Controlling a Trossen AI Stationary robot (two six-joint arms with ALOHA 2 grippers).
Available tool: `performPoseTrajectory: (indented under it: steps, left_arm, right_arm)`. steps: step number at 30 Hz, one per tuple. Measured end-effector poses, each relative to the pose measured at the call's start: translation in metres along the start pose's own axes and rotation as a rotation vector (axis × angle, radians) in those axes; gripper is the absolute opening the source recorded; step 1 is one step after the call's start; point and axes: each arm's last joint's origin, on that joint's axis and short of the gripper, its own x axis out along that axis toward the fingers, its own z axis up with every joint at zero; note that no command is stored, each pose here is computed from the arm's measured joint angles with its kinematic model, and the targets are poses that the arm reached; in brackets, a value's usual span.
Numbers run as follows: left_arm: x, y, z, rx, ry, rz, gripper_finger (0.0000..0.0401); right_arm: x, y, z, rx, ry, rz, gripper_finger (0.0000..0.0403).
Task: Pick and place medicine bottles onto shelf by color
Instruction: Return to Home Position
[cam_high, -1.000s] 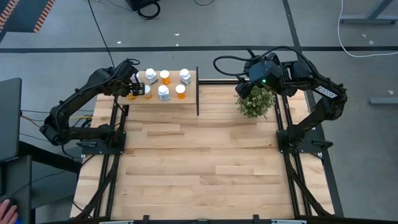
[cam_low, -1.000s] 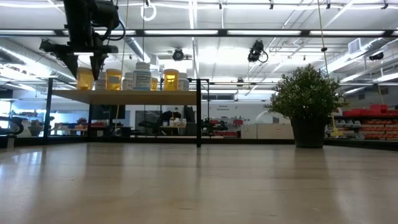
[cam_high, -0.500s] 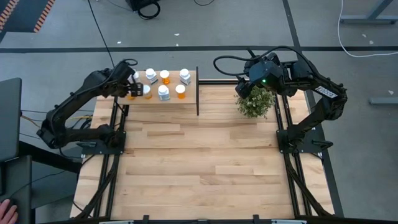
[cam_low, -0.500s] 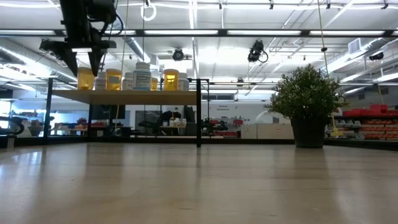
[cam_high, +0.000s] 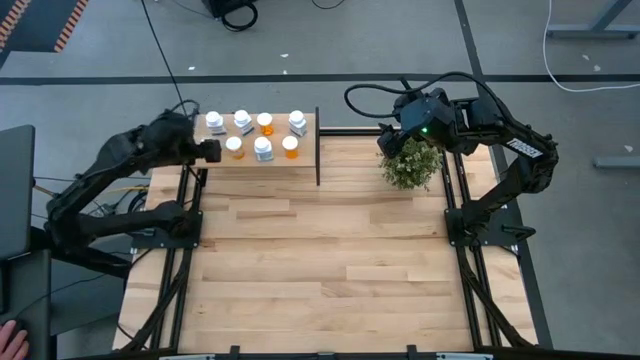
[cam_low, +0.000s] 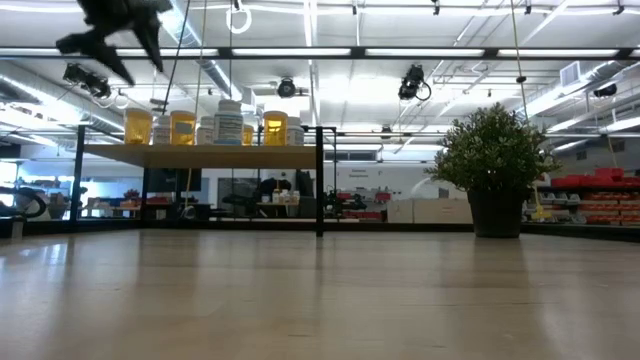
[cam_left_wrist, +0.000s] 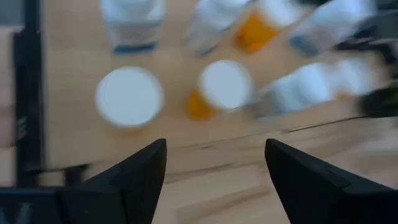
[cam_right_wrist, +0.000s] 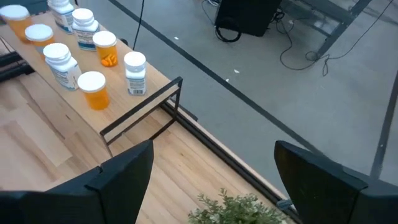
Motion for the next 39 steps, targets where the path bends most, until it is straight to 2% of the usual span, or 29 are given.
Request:
performPoseTrajectory:
  steps: [4,8,14,18,22,24,27,29,32,34,37,39]
  left_arm:
    - [-0.031,-0.011,0.009,0.032,-0.089,-0.122,0.0269]
    - [-0.058,-0.027,0.018,0.1,-0.189,-0.293,0.0247]
    - [-0.073,-0.046,0.017,0.175,-0.25,-0.503,0.0194]
    - [-0.077,-0.058,0.011,0.214,-0.241,-0.592,0.0143]
    - [-0.083,-0.064,0.005,0.245,-0.257,-0.65,0.0053]
    - [-0.089,-0.061,0.002,0.271,-0.278,-0.659,0.0015]
    - [-0.096,-0.053,-0.003,0.338,-0.322,-0.71,0.0008]
    - [-0.095,-0.046,-0.01,0.362,-0.364,-0.81,0.0004]
    - [-0.089,-0.032,-0.024,0.312,-0.473,-1.037,0.0004]
    - [-0.079,-0.02,-0.034,0.236,-0.555,-1.156,0.0003]
    - [-0.059,-0.001,-0.052,0.124,-0.642,-1.265,0.0003]
    - [-0.047,0.009,-0.062,0.067,-0.68,-1.315,0.0002]
  right_arm:
    - [0.0,0.0,0.0,0.032,0.006,0.012,0.0342]
    - [0.0,0.0,-0.001,0.054,0.012,0.011,0.0342]
    - [0.0,-0.002,-0.007,0.081,0.076,0.016,0.0331]
    - [-0.002,-0.001,-0.01,0.083,0.095,0.014,0.0319]
    - [-0.002,-0.001,-0.01,0.096,0.106,0.021,0.031]
    - [-0.002,-0.001,-0.01,0.111,0.106,0.02,0.0307]
    - [-0.002,-0.001,-0.01,0.134,0.107,0.021,0.0303]
    - [-0.002,-0.001,-0.01,0.146,0.109,0.023,0.0301]
    - [-0.002,-0.001,-0.01,0.148,0.114,0.029,0.0299]
    - [-0.002,-0.001,-0.011,0.157,0.119,0.037,0.0297]
    - [-0.002,0.0,-0.011,0.18,0.134,0.058,0.0294]
    - [-0.002,0.002,-0.01,0.167,0.157,0.118,0.0289]
